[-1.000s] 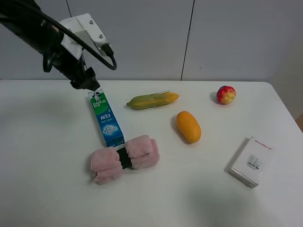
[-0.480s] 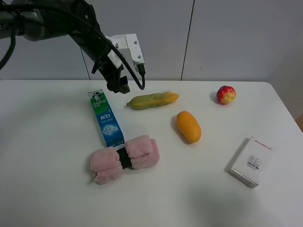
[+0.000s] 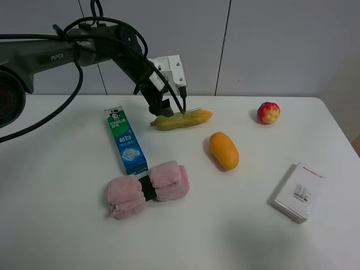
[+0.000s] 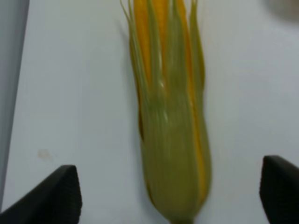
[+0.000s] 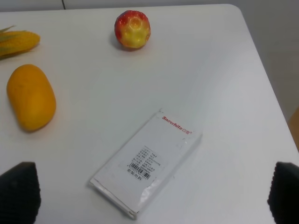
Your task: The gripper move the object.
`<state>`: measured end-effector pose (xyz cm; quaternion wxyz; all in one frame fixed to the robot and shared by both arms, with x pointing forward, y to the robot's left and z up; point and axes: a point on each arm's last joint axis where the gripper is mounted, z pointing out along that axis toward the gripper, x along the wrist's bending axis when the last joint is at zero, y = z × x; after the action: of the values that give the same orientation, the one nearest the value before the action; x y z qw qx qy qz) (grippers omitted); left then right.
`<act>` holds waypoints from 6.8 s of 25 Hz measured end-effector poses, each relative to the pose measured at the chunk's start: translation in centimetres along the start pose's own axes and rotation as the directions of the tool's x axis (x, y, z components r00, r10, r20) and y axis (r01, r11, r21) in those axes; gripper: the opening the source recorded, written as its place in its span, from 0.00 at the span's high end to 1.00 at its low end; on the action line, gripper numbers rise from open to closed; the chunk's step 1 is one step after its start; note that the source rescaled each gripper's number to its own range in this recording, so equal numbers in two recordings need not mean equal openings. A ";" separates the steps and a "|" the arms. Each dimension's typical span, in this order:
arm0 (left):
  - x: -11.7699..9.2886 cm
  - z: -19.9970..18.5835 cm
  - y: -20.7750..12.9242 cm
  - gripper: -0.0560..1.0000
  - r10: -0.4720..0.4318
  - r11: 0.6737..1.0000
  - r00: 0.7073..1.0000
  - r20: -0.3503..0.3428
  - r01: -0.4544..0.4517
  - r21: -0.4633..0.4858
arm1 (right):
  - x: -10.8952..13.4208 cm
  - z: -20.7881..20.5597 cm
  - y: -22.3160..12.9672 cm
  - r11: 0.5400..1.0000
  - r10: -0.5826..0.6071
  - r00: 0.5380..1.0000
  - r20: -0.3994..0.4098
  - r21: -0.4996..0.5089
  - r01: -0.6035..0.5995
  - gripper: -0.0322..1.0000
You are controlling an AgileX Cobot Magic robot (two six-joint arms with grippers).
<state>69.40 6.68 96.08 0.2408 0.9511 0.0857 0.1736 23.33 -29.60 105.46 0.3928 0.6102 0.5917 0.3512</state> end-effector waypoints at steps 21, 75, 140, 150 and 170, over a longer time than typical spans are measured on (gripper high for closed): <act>0.7 6.5 -3.1 0.42 -0.169 0.984 0.977 0.129 0.174 -0.033 | 0.0 0.0 0.0 1.000 0.000 1.000 0.000 0.000 0.000 0.00; -2.0 -17.3 -5.0 0.95 -0.929 0.240 0.221 -0.297 0.970 -0.028 | 0.0 0.0 0.0 1.000 0.000 1.000 0.000 0.000 0.000 0.00; -8.2 -29.4 -14.3 0.01 -0.604 0.756 0.604 -0.520 0.641 -0.133 | 0.0 0.0 0.0 1.000 0.000 1.000 0.000 0.000 0.000 0.00; -12.5 -36.4 -16.3 0.01 -0.793 0.527 0.346 -0.501 0.803 -0.279 | 0.0 0.0 0.0 1.000 0.000 1.000 0.000 0.000 0.000 0.00; -28.3 -42.4 -14.0 0.00 -0.787 0.543 0.228 -0.573 0.695 -0.470 | 0.0 0.0 0.0 1.000 0.000 1.000 0.000 0.000 0.000 0.00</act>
<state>26.32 30.01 115.98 0.2906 0.6191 0.6048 0.4080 23.33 -29.60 105.46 0.3928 0.6102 0.5917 0.3512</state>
